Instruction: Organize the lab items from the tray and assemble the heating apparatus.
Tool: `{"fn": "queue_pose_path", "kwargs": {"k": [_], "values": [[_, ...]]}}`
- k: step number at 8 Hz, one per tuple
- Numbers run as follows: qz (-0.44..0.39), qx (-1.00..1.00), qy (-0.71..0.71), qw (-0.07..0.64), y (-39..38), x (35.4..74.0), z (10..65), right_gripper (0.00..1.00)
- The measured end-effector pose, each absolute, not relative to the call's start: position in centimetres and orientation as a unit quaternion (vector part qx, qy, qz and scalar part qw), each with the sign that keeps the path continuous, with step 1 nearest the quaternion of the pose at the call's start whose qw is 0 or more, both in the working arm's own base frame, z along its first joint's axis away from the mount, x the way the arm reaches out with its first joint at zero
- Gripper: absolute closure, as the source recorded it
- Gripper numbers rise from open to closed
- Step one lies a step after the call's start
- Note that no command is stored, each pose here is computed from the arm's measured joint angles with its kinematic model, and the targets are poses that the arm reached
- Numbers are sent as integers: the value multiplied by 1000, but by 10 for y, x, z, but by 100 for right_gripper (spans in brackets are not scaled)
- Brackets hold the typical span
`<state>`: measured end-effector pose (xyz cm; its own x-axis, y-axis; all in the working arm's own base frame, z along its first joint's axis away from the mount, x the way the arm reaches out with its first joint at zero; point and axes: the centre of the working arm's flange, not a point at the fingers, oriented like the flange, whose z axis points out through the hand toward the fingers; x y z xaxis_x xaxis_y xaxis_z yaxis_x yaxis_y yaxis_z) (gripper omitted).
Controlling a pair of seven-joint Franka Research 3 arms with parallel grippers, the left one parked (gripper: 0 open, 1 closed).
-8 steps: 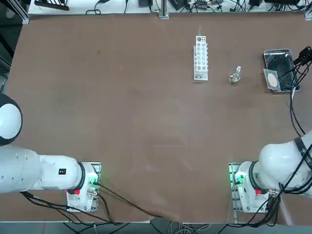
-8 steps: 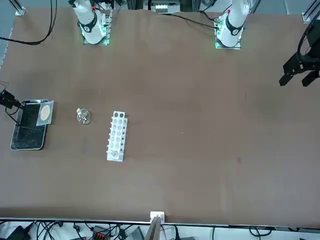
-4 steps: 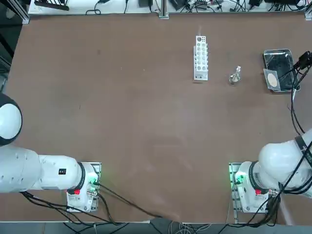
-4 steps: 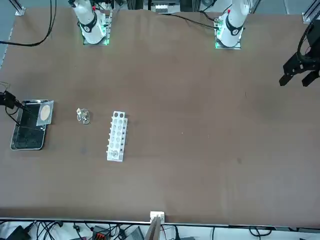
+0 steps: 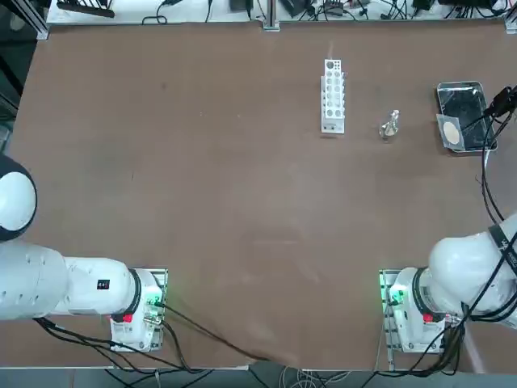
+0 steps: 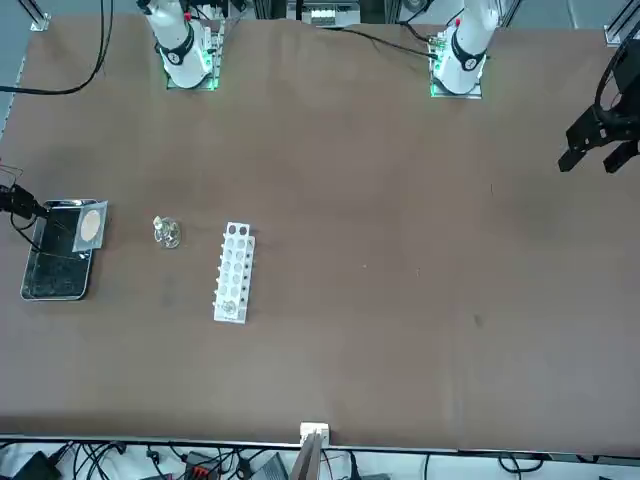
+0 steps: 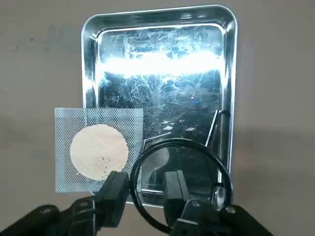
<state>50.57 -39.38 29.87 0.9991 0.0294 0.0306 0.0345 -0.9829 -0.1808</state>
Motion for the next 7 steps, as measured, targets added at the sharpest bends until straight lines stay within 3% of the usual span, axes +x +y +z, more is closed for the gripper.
{"fn": "queue_pose_path", "kwargs": {"k": [7], "values": [[-6,-995,-18,101,-392,506,297,61]]}}
